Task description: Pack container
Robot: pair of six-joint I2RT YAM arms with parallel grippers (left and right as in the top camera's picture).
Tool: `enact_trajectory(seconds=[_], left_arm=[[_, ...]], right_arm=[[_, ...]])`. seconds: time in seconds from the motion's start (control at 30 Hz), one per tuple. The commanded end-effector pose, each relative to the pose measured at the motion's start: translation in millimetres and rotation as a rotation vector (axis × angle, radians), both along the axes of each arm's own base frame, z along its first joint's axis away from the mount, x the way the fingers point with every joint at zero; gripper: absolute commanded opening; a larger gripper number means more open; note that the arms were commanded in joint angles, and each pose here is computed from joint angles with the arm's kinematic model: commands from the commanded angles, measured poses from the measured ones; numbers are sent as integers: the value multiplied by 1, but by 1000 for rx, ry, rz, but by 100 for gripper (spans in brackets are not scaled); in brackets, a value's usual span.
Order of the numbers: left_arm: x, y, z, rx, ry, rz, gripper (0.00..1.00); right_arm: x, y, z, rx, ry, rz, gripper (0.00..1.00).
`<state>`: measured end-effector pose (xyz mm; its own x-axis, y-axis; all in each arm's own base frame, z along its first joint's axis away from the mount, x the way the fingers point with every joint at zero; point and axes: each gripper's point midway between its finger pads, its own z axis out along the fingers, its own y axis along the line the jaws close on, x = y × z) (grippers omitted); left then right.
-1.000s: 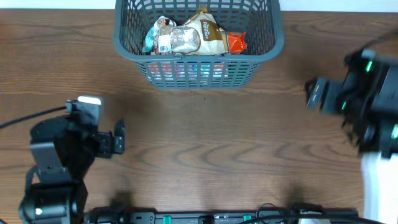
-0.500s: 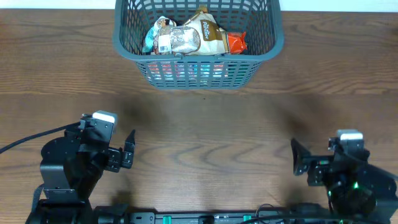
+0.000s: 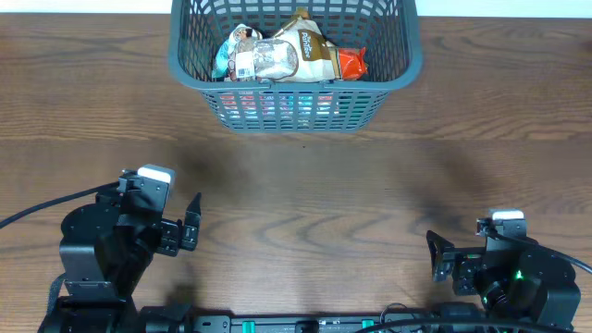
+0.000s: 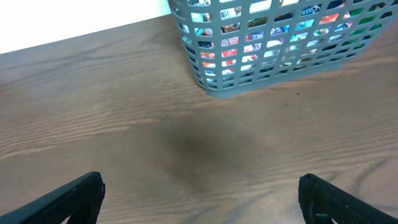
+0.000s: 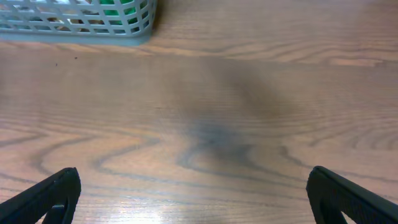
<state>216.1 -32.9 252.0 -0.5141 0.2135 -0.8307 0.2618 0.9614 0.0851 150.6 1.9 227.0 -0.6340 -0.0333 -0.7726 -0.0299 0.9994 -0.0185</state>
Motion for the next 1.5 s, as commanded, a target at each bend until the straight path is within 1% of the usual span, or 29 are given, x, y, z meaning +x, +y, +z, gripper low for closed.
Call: enact_trajectory(seconds=[0.0,0.17,0.37,0.43,0.5,0.57,0.7,0.77,0.83,0.93,1.03,1.13,1.2,1.3,1.33,1.47], left_arm=[[-1,-2,1,2,-2,-12,98],[-1,-2,1,2,-2,-12,98],[-1,-2,1,2,-2,-12,98],[-1,-2,1,2,-2,-12,98],[-1,-2,1,2,-2,-12,98],[-1,-2,1,2,-2,-12,98],[-1,-2,1,2,-2,-12,99],[-1,-2,1,2,-2,-12,98],[-1,-2,1,2,-2,-12,98],[-1,-2,1,2,-2,-12,99],[-1,-2,1,2,-2,-12,99],[-1,-2,1,2,-2,-12,98],[-1,-2,1,2,-2,-12,98],[-1,-2,1,2,-2,-12,98],[-1,-2,1,2,-2,-12,98],[-1,-2,1,2,-2,-12,98]], right_arm=[[-1,3,-2,-2,3,25,99],[-4,3,2,-4,-27,23,99],[-28,9,21,17,-245,50,99],[-30,9,23,14,-339,50,99],[-20,9,16,15,-357,53,99],[1,13,10,24,-382,75,99],[49,21,10,34,-564,115,99],[68,21,9,31,-663,120,99],[78,22,12,9,-761,127,99],[84,25,10,-97,-855,170,99],[88,33,-3,-226,-863,234,99],[92,28,-18,-242,-825,206,99],[94,25,-35,-206,-769,187,99],[94,24,-67,-113,-634,164,99],[94,23,-71,-82,-616,143,99],[94,21,-70,-62,-617,125,99]])
